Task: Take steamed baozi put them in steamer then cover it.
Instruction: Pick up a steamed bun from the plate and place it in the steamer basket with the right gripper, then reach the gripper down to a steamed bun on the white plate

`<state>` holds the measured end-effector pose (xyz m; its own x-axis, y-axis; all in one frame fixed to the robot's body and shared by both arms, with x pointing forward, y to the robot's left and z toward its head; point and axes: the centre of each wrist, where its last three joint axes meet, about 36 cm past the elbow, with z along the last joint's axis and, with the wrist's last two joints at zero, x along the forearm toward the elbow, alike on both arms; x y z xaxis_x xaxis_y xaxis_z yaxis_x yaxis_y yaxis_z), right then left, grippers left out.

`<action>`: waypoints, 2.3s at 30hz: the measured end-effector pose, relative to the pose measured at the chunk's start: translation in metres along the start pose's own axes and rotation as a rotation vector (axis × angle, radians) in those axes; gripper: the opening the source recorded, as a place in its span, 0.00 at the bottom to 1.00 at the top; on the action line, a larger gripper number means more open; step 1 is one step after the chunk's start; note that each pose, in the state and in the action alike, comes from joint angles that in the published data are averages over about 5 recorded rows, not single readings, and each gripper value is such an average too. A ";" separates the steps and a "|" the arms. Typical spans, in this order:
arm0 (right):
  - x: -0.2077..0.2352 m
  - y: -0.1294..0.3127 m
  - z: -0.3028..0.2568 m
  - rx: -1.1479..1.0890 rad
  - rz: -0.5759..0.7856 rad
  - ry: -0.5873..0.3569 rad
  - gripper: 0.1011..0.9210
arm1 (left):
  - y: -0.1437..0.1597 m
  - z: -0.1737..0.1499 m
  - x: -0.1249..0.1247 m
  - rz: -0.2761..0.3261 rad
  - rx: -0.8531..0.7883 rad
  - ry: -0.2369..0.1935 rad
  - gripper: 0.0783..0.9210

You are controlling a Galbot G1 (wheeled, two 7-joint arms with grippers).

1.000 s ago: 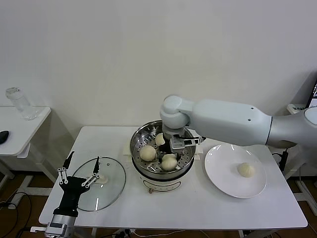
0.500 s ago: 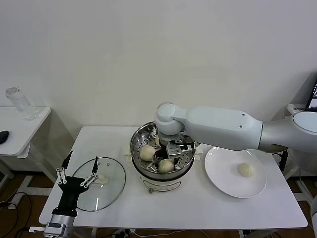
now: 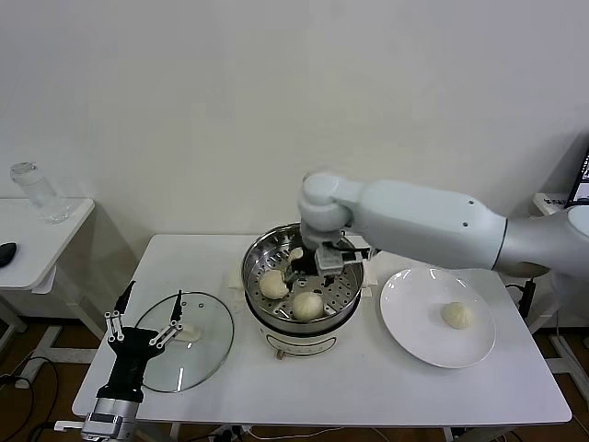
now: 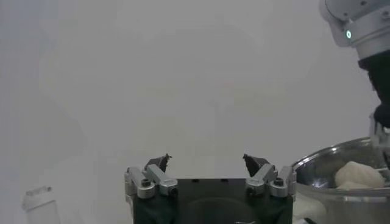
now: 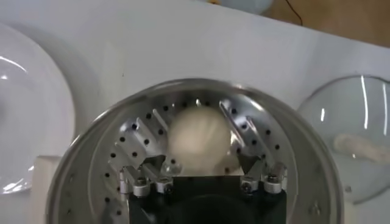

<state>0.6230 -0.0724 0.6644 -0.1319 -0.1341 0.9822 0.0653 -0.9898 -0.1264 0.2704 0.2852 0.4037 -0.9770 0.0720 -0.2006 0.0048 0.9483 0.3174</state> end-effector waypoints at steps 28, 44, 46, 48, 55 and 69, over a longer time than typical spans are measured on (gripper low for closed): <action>0.009 0.358 0.025 -1.366 0.070 -0.002 0.88 | -0.002 -0.009 -0.004 0.018 -0.003 -0.017 0.88; -0.092 0.413 -0.010 -1.526 -0.045 -0.015 0.88 | 0.005 -0.006 -0.004 -0.005 -0.019 -0.007 0.88; -0.100 0.416 -0.013 -1.532 -0.055 -0.014 0.88 | 0.005 -0.005 -0.004 -0.006 -0.020 -0.006 0.88; -0.107 0.418 -0.015 -1.538 -0.063 -0.013 0.88 | 0.006 -0.005 -0.003 -0.006 -0.021 -0.005 0.88; -0.128 0.424 -0.021 -1.561 -0.081 -0.015 0.88 | 0.008 -0.004 -0.003 -0.012 -0.026 -0.005 0.88; -0.135 0.432 -0.026 -1.571 -0.084 0.000 0.70 | 0.011 -0.003 -0.004 -0.022 -0.030 -0.002 0.88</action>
<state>0.6431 -0.4831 0.4736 -0.0819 -0.0787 0.9935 -0.9949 -0.0522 -0.0861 0.2738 0.2945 0.4111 -0.9764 0.0518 -0.2098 -0.0232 0.9401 0.3400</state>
